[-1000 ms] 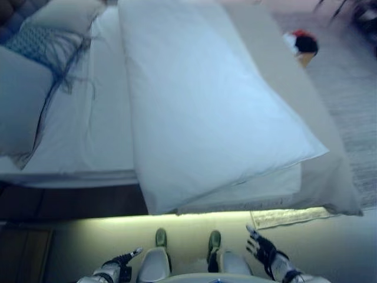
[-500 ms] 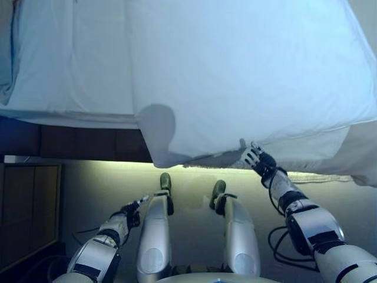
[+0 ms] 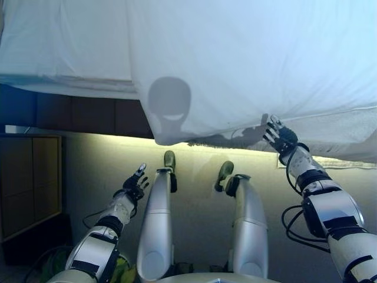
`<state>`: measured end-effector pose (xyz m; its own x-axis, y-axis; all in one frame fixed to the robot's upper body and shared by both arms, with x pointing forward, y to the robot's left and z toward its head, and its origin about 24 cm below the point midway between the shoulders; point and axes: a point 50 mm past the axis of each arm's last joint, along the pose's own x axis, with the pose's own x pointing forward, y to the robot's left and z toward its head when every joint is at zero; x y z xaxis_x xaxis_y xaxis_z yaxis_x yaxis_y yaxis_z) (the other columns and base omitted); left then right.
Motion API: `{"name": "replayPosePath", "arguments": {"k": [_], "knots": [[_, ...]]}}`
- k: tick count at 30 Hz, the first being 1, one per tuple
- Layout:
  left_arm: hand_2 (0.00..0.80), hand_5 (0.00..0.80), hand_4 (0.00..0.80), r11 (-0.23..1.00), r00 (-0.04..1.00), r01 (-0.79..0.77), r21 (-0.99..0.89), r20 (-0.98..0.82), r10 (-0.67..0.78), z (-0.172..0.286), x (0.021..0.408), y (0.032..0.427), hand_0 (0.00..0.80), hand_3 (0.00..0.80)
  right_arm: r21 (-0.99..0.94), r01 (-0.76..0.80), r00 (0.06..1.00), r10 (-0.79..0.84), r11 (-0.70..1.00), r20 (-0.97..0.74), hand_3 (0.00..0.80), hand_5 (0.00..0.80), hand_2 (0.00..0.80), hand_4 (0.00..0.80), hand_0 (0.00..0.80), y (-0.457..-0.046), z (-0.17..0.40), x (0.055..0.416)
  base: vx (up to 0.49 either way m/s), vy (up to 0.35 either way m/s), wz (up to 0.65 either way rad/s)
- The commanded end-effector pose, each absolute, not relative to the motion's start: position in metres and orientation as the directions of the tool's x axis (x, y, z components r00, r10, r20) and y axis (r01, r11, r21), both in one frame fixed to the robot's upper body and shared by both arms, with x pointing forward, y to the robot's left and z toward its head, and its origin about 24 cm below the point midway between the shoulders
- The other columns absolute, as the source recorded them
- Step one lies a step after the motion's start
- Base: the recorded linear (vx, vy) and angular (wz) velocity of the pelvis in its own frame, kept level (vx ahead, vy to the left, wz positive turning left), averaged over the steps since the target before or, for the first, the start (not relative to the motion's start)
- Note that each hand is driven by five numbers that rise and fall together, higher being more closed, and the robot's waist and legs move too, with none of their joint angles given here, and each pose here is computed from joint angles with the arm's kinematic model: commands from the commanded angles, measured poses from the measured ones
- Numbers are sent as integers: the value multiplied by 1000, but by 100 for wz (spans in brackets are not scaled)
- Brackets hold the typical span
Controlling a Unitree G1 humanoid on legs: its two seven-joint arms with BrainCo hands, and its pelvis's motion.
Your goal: Make the bed neatly
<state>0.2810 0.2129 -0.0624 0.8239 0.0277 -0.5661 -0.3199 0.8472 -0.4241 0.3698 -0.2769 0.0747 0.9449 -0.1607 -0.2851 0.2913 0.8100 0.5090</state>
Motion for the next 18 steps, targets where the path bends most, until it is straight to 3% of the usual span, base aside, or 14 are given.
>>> {"name": "replayPosePath", "arguments": {"k": [1, 10, 18], "knots": [[0, 0, 0, 822, 817, -351, -448, -576, 35, -75, 262, 214, 0, 0, 562, 215, 976, -153, 799, -157, 0, 0, 0, 0, 0, -285, 101, 375, -32, 47, 2], [0, 0, 0, 830, 805, -326, -453, -593, -7, -90, 236, 213, 0, 0, 564, -45, 992, -32, 825, 125, 0, 0, 0, 0, 0, -269, 173, 394, 1, 53, 4], [0, 0, 0, 856, 763, -320, -406, -646, -21, -103, 217, 215, 0, 0, 551, -218, 972, 128, 806, 198, 0, 0, 0, 0, 0, -233, 186, 399, 57, 69, -4]]}}
